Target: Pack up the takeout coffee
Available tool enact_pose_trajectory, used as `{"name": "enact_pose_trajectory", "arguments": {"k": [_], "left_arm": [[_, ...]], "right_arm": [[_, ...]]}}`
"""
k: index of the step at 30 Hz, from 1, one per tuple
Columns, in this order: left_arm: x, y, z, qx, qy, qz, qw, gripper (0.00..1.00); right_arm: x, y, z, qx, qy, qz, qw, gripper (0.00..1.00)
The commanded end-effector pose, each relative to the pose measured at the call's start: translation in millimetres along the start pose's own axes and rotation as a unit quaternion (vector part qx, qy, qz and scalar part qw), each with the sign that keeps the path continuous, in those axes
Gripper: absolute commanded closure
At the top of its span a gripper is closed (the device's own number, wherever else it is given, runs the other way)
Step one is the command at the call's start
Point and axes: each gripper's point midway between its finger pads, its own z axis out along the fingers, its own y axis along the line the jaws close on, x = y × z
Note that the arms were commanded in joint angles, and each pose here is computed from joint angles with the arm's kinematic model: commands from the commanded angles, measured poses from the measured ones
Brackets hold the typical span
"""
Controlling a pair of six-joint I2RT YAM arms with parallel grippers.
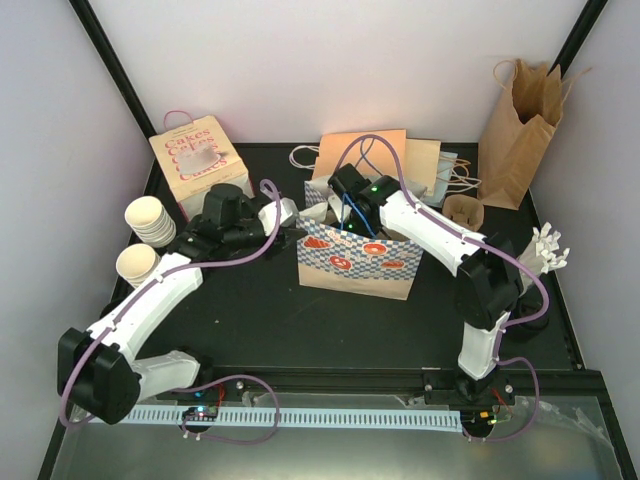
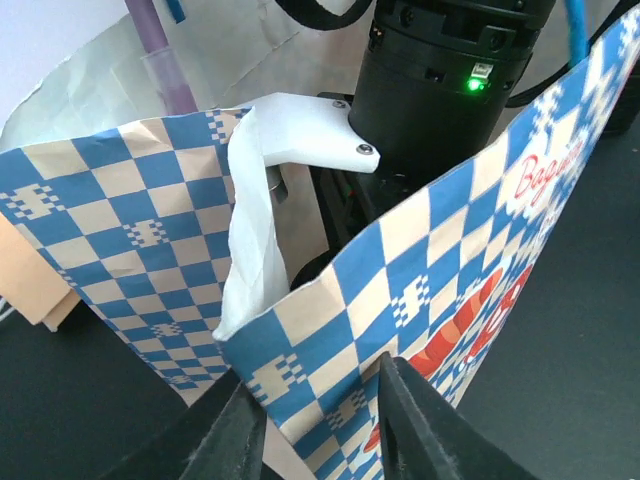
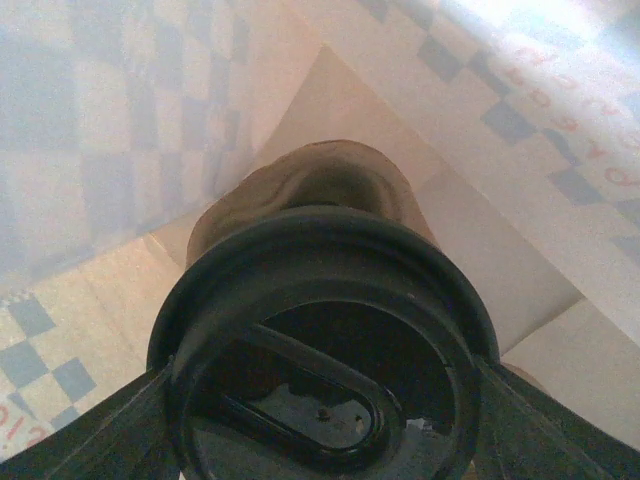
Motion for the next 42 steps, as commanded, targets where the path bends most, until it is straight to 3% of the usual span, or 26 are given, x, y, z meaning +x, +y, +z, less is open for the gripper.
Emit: {"name": "enact_pose_trajectory", "arguments": {"k": [1,5,9,42], "left_arm": [[-14,-2,-3,0.022,-0.011,0.028,0.999,0.72],[-14,-9,-5,0.04,-0.009,0.026,0.999,0.91],[-13,-15,-10,0.044,-0.01,0.022,0.999,0.98],[-9,-36,-37,0.021,-0.042,0.012,0.999,0.98]], "right_arm": [[2,1,7,-0.008,0.011,-0.002,1.0,0.37],[1,0,5,-0.003,0.009,-0.001,1.0,0.37],[5,-3,4,0.018,0.01,-0.007,1.0,0.37],[61,-5,42,0.211,0.061,-0.071,0.973,0.38]]}}
